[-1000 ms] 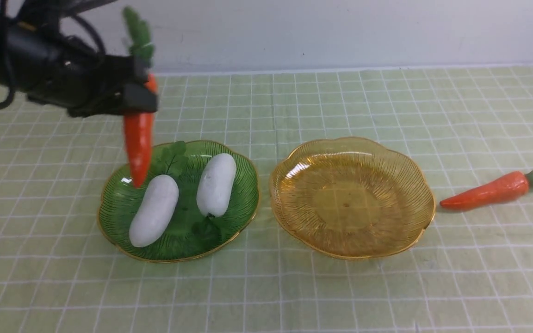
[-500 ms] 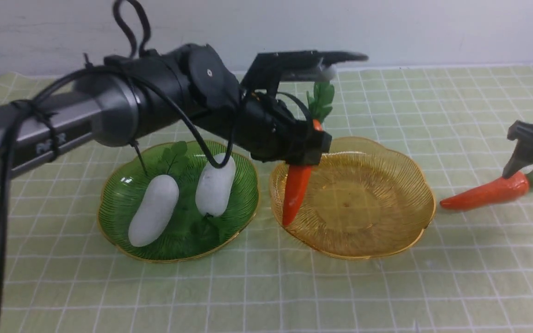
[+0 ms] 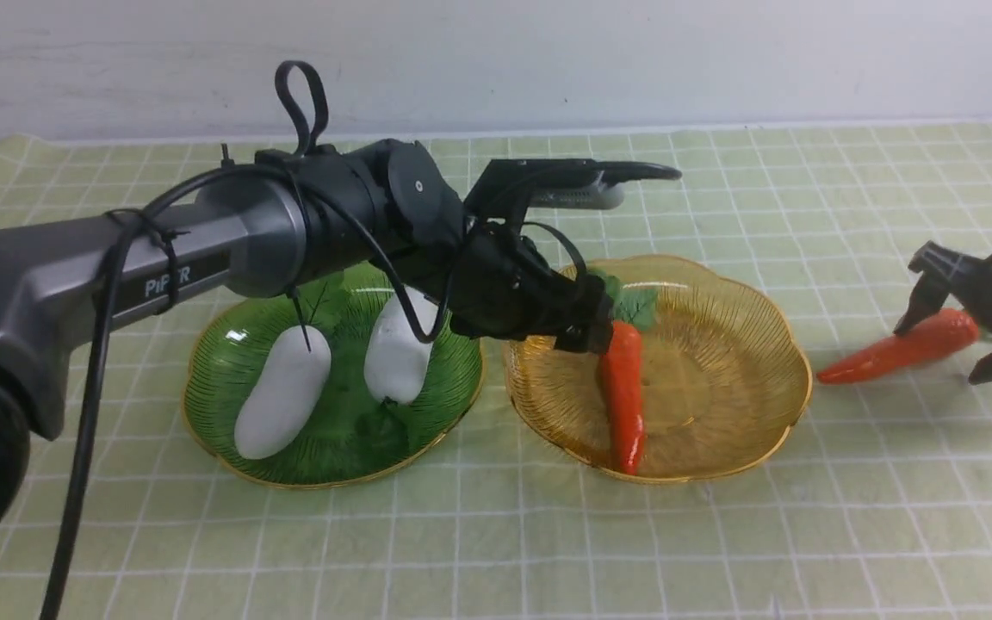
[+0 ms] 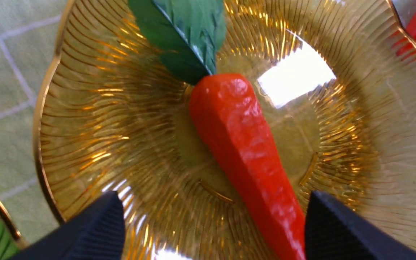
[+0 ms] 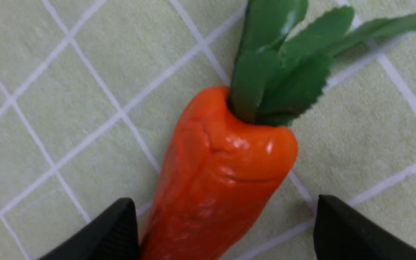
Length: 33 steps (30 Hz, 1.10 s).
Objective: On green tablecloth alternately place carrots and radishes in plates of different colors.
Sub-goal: 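Place the carrot on the yellow plate, then pick up the vegetable and place it in the green plate with the right gripper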
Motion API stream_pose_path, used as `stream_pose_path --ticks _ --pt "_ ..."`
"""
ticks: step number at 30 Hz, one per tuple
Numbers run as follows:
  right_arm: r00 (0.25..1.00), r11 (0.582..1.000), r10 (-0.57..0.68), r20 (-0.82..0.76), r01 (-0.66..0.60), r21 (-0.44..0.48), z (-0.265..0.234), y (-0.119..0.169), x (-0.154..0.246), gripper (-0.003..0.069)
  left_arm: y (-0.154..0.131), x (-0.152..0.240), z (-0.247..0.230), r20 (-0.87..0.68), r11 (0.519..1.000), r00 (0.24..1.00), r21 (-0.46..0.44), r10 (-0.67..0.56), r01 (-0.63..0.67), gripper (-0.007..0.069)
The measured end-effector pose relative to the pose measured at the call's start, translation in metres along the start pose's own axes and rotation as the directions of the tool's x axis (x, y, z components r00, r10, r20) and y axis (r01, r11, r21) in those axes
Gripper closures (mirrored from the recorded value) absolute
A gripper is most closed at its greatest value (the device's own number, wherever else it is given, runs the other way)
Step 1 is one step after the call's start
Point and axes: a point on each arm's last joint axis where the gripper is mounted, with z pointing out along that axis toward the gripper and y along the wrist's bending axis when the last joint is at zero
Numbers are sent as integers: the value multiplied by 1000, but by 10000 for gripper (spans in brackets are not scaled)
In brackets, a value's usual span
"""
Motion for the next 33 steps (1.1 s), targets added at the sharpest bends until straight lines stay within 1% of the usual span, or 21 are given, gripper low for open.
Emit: stream_pose_path --ticks 5,7,8,9,10,11,13,14,15,16,17,18,20,21,24,27,29,31,32,33 --pt "1000 1000 -9 -14 9 4 5 0 -3 82 -14 -11 -37 49 999 998 14 35 -36 285" --pt "999 1000 -28 -22 28 4 5 1 -4 113 -21 -15 -58 76 997 995 10 70 -71 433" --pt "999 999 -46 -28 46 7 6 0 -4 147 -23 -16 -66 80 996 993 7 86 -86 482" --pt "995 996 -93 -41 94 11 4 1 -4 251 -29 -18 -89 85 991 987 -10 134 -134 575" --pt "994 995 -96 -46 97 12 4 0 -4 284 -29 -18 -91 85 990 987 -12 139 -138 580" --pt "990 992 -129 -65 130 9 2 1 -3 393 -32 -17 -112 75 986 984 -28 163 -161 612" --pt "981 984 -179 -77 179 -3 -12 5 -1 375 -33 -14 -137 56 985 984 -58 168 -165 625" --pt "980 983 -184 -79 184 -6 -14 7 0 374 -33 -14 -139 54 985 985 -62 163 -160 626" --pt "967 968 -251 -50 249 -35 -37 17 2 373 -29 -11 -160 40 983 987 -106 153 -149 632" --pt "960 960 -278 -40 276 -49 -46 23 4 373 -27 -9 -171 38 982 990 -136 139 -132 633" --pt "956 955 -294 -28 292 -56 -52 26 5 373 -26 -9 -171 32 981 990 -137 139 -134 633" --pt "932 927 -362 9 361 -102 -73 47 15 373 -23 -6 -187 37 979 993 -175 115 -107 633" --pt "898 885 -437 48 439 -155 -89 73 29 373 -20 -4 -199 47 974 994 -212 95 -83 633" --pt "883 865 -467 53 468 -179 -91 84 37 373 -18 -1 -206 54 969 995 -237 87 -72 633" --pt "814 785 -579 55 574 -234 -83 120 66 373 -15 10 -217 59 960 995 -273 75 -56 633" --pt "755 721 -652 66 645 -254 -66 145 87 373 -13 28 -220 51 954 996 -295 69 -51 633" --pt "740 705 -670 63 660 -260 -59 153 94 370 -11 36 -219 37 953 998 -300 55 -42 633" --pt "729 693 -682 60 670 -266 -52 161 98 324 -8 53 -216 6 952 1000 -306 24 -21 633" --pt "727 691 -684 59 672 -267 -50 163 99 278 -7 59 -215 -3 951 1000 -308 10 -10 633" --pt "727 691 -684 57 672 -267 -49 164 99 270 -7 62 -215 -6 951 1000 -309 6 -7 633"
